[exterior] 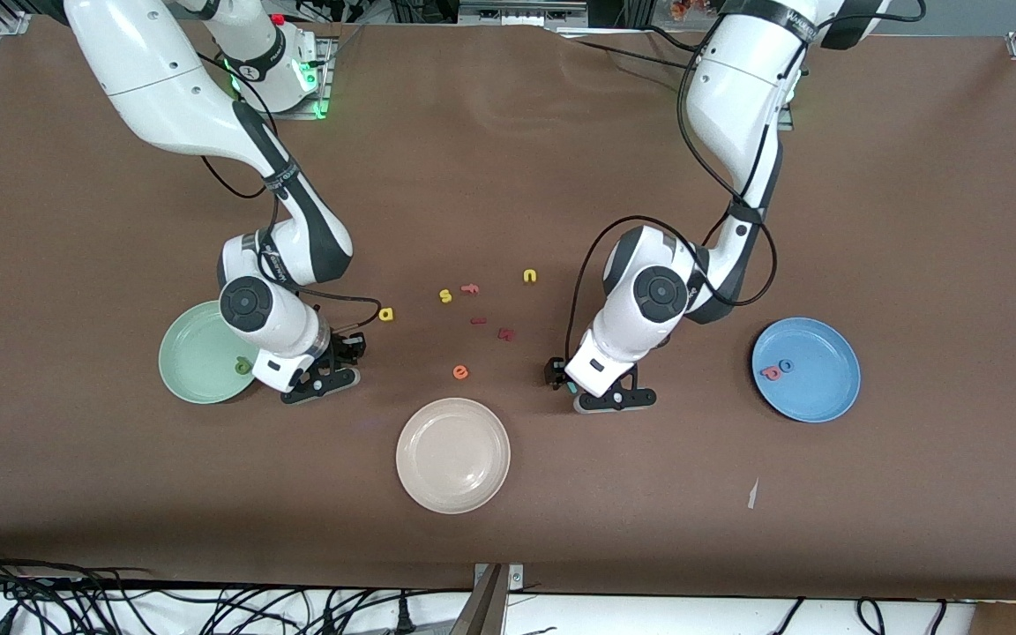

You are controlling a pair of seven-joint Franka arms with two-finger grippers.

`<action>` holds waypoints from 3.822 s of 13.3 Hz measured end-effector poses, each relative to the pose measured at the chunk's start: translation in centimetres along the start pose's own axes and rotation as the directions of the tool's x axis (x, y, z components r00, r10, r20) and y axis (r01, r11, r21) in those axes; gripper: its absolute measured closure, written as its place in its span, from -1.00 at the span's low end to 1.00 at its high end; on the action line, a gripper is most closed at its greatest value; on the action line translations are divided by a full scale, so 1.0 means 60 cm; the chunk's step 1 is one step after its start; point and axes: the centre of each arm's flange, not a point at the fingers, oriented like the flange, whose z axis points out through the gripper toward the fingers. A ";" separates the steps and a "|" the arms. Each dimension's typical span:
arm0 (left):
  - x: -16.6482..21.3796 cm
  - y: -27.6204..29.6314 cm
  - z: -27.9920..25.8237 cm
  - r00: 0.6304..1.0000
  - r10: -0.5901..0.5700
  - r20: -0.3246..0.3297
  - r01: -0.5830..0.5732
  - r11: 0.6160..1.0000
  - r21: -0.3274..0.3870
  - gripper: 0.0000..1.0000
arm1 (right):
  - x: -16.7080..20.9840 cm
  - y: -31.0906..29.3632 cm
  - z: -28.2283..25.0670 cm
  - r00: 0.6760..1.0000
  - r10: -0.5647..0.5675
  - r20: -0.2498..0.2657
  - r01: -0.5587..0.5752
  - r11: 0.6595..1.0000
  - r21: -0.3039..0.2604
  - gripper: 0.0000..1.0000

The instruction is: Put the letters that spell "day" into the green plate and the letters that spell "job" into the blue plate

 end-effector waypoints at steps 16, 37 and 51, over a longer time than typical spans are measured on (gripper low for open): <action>-0.024 0.003 0.049 1.000 0.019 0.007 -0.019 0.999 0.042 0.71 | 0.022 0.010 -0.003 0.994 0.101 -0.029 -0.101 0.995 0.004 0.07; 0.085 -0.631 -0.241 0.866 0.413 0.281 -0.462 0.876 0.137 0.42 | 0.034 0.015 -0.011 0.988 0.155 0.000 -0.155 0.988 -0.001 0.48; -0.005 -0.555 -0.534 0.876 0.474 0.092 -0.482 0.853 0.202 -1.00 | -0.094 0.212 -0.085 0.994 -0.023 0.104 0.034 0.994 -0.103 0.48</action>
